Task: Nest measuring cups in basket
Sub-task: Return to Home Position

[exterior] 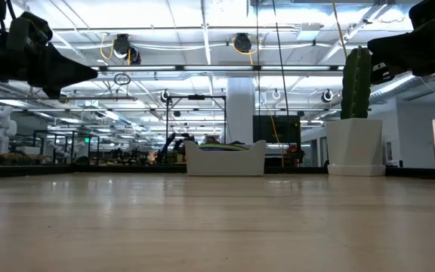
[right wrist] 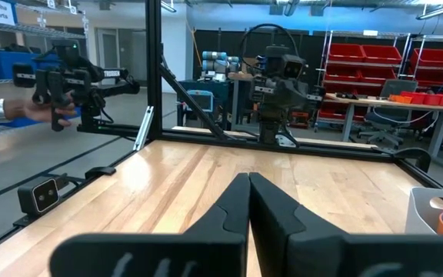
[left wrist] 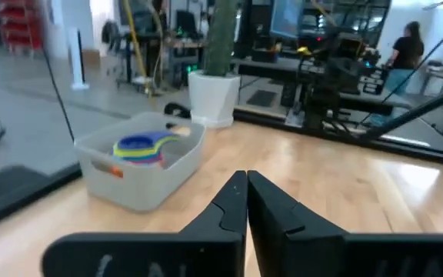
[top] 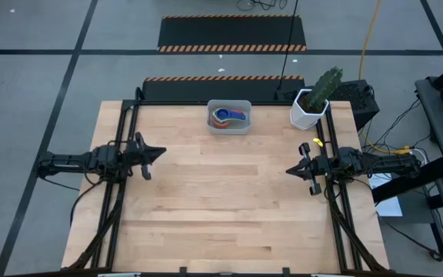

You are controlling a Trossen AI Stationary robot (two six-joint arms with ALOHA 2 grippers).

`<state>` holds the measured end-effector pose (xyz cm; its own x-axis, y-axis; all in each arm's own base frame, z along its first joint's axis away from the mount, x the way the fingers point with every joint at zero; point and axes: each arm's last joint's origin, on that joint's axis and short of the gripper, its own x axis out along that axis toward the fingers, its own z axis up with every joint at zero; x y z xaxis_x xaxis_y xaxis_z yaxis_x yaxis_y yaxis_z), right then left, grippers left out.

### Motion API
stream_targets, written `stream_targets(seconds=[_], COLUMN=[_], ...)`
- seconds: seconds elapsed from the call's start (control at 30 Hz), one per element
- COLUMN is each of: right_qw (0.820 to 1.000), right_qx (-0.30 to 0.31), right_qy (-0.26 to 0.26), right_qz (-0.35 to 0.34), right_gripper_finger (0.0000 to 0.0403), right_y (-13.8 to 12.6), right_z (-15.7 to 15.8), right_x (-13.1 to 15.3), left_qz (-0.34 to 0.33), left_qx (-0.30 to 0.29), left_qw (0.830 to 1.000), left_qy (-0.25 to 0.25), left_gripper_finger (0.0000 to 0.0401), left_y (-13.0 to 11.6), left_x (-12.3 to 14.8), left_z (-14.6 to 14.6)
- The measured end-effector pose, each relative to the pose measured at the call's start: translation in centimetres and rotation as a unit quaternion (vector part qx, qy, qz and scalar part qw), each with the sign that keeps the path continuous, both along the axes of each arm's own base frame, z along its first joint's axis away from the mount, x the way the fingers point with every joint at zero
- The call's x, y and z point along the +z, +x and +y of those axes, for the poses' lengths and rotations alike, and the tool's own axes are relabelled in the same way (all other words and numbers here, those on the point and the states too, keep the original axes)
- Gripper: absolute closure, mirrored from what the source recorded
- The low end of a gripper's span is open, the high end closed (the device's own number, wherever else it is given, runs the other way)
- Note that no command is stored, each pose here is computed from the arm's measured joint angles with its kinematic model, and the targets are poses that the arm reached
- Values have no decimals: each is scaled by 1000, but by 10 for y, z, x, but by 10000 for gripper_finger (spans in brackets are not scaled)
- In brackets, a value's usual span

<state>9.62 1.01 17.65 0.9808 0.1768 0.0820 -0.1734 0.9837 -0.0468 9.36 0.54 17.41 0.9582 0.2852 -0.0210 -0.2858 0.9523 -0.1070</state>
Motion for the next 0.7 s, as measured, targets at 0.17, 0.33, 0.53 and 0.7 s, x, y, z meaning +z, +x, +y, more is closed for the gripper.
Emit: stream_targets(seconds=[0.17, 0.33, 0.53, 0.7], right_qw=[1000, 1000, 1000, 1000], right_qx=[0, 0, 0, 0], right_qy=[0, 0, 0, 0], right_qz=[0, 0, 0, 0], right_gripper_finger=[403, 403, 403, 403], right_y=[0, 0, 0, 0], right_z=[0, 0, 0, 0], right_x=[0, 0, 0, 0], left_qz=[-14, -10, -2, 0], left_qx=[-16, -26, -39, -43], left_qw=[998, 996, 992, 991], left_qy=[55, 89, 124, 124], left_gripper_finger=[398, 399, 399, 400], left_y=[3, 4, 4, 4], left_x=[-2, -3, -3, -4], left_z=[-1, -2, -3, -3])
